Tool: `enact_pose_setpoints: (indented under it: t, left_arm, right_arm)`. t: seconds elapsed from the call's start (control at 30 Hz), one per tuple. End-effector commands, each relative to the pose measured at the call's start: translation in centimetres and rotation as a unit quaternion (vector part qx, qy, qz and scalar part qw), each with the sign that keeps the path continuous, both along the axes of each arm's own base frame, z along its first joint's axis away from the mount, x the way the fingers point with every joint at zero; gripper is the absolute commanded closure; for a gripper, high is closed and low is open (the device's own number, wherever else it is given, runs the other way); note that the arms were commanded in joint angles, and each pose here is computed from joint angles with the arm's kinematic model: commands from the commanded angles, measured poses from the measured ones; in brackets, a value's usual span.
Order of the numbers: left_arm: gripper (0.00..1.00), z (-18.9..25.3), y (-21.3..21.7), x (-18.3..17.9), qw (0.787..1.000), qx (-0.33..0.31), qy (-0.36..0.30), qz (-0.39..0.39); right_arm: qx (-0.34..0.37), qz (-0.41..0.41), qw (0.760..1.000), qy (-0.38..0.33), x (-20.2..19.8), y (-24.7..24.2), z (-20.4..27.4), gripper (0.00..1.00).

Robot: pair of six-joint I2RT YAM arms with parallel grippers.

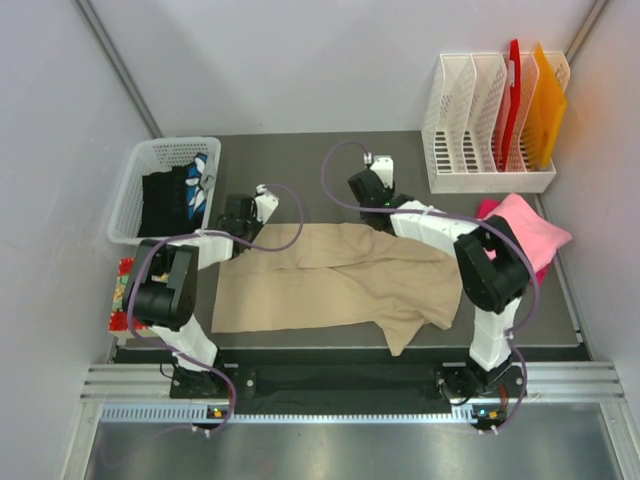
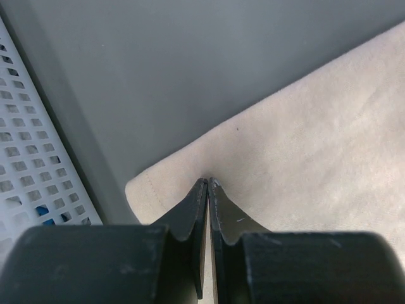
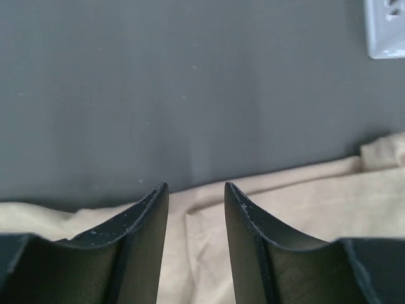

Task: Fold and stack the t-shirts
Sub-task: Fold the tshirt

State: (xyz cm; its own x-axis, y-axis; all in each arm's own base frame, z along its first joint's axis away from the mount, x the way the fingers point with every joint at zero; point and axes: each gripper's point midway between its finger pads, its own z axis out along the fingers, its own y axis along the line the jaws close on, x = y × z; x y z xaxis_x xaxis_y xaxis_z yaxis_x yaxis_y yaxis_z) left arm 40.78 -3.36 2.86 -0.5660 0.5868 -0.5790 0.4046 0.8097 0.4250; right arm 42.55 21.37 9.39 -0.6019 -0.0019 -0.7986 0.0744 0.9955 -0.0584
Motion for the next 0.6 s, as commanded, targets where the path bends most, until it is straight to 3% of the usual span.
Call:
enact_pose_setpoints:
  t: [0.0,0.57]
  left_arm:
    - [0.91,2.0,0.2,0.0,1.0,0.0,-0.028,0.001]
    - [0.91,1.5,0.2,-0.3,1.0,0.004,-0.025,-0.002]
  right_arm:
    - [-0.008,0.021,1.0,0.011,1.0,1.6,0.0,0.62]
    - [-0.016,0.021,0.998,0.049,0.0,0.9,-4.4,0.68]
